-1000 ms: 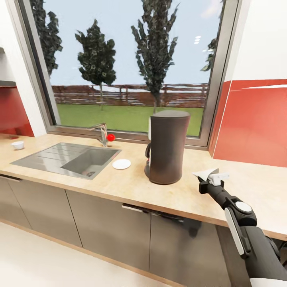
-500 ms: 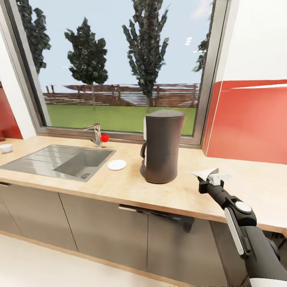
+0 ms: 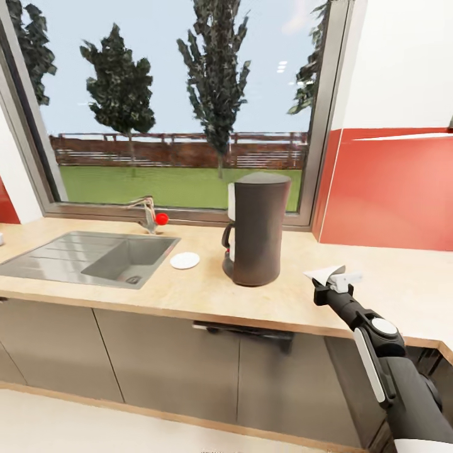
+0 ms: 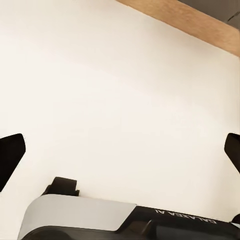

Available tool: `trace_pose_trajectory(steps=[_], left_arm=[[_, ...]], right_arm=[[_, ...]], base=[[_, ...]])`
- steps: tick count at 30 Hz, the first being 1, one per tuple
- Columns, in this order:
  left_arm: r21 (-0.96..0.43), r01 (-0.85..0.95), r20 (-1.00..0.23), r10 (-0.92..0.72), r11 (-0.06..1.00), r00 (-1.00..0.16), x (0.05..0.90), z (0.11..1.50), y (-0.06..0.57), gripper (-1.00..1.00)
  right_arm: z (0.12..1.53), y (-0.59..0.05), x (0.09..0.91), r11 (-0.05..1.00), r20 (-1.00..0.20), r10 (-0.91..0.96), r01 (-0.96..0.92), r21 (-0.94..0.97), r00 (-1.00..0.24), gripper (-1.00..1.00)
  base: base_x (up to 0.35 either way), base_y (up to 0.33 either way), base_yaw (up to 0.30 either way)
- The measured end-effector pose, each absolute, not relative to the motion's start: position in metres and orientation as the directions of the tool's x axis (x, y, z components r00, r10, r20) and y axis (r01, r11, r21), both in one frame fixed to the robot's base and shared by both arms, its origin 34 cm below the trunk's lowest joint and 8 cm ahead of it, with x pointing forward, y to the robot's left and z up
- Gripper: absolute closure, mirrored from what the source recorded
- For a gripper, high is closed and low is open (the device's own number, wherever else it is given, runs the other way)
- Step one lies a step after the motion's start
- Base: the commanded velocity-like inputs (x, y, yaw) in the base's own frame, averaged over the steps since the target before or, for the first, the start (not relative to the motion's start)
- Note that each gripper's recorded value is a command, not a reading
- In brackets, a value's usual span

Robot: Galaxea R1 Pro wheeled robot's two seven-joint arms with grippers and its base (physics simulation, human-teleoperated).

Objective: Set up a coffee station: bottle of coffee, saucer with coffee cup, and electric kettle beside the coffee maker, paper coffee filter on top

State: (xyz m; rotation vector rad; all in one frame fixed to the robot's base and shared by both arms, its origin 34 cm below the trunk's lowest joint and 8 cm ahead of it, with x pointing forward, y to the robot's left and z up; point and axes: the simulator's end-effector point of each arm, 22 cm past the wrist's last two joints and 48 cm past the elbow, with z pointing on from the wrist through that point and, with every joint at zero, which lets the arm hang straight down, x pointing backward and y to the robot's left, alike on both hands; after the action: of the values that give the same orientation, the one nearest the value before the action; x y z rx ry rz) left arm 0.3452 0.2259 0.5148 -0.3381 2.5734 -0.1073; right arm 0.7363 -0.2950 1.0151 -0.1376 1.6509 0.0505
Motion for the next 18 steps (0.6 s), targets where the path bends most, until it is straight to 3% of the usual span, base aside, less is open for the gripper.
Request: trace_pose_trajectory(steps=[9, 14, 18], left_arm=[[-0.143, -0.218, -0.503, -0.261, 0.965, -0.824, 0.3452, 0.5148, 0.2260, -1.00], [-0.143, -0.219, -0.502, -0.261, 0.965, -0.825, 0.3446, 0.5146, 0.2263, -1.00], [-0.138, -0.220, -0.505, -0.259, 0.966, -0.823, 0.3452, 0.5147, 0.2304, -1.00]], right_arm=[[1.0153, -0.2950, 0.7362, 0.992, -0.995, -0.059, -0.120, -0.049, -0.079, 1.00], [1.0157, -0.2945, 0.7362, 0.991, -0.995, -0.060, -0.121, -0.050, -0.078, 1.00], [1.0158, -0.2945, 0.7361, 0.991, -0.995, -0.060, -0.121, -0.050, -0.078, 1.00]], base=[[-0.019, 0.065, -0.251], [0.000, 0.236, -0.103], [0.000, 0.133, -0.251]])
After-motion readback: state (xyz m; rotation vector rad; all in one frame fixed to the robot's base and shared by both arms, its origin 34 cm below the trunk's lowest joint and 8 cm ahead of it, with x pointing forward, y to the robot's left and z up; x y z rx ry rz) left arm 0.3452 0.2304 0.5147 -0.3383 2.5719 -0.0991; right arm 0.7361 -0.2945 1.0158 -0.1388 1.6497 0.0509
